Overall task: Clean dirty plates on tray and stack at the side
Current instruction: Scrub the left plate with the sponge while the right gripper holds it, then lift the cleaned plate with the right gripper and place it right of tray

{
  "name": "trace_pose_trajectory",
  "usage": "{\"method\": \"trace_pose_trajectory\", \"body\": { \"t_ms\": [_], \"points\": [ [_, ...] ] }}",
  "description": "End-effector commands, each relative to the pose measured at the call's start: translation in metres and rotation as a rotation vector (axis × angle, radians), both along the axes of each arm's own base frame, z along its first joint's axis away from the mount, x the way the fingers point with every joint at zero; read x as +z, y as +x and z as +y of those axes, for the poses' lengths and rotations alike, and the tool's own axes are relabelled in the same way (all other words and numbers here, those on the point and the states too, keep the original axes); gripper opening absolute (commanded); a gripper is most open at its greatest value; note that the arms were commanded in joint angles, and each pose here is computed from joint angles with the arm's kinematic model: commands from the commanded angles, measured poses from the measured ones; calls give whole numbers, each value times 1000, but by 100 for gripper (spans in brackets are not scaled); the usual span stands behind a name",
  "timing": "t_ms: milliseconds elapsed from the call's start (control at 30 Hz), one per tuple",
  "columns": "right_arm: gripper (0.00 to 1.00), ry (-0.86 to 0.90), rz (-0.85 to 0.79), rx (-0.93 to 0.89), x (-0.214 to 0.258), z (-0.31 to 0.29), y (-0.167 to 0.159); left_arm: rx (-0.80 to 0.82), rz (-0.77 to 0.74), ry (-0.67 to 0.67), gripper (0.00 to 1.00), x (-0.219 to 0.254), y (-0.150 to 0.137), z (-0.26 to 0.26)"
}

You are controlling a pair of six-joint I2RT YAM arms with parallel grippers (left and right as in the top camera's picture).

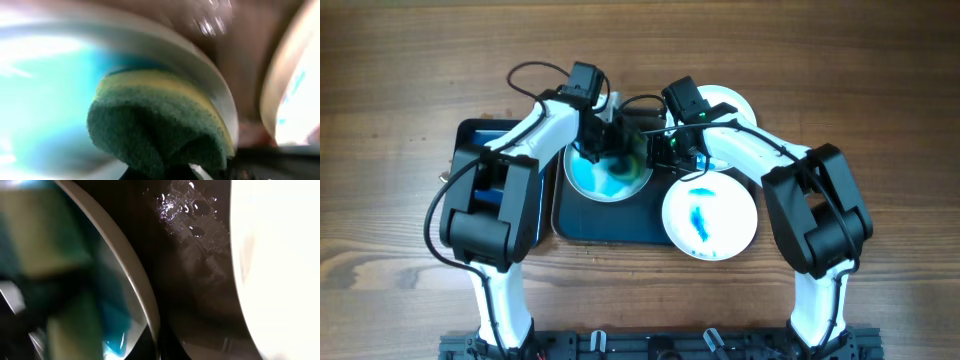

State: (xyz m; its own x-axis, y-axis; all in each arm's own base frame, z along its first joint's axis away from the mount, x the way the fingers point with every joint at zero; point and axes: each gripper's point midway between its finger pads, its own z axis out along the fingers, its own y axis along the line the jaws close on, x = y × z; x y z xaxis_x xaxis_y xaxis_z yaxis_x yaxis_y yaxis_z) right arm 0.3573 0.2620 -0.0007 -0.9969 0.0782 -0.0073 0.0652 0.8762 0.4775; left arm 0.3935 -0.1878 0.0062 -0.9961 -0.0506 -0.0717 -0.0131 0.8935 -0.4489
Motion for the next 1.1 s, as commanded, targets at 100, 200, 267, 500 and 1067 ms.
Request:
{"method": "trace_pose_trajectory", "body": {
  "t_ms": [100,200,267,500,1067],
  "points": [
    [4,-64,20,69,-24,-10,-16,319,-63,476,4,61,36,109],
    [4,-80,1,94,-23,-11,-16,325,-15,515,4,99,13,122],
    [4,-76,-26,109,-12,-8,-14,330,-7,517,4,115,2,127],
    [4,-388,-290,98,59,-29,-10,403,5,516,4,150,-20,171],
    [4,-1337,-1315,27,290,-14,-51,452,-2,516,4,150,-14,198]
  ]
}}
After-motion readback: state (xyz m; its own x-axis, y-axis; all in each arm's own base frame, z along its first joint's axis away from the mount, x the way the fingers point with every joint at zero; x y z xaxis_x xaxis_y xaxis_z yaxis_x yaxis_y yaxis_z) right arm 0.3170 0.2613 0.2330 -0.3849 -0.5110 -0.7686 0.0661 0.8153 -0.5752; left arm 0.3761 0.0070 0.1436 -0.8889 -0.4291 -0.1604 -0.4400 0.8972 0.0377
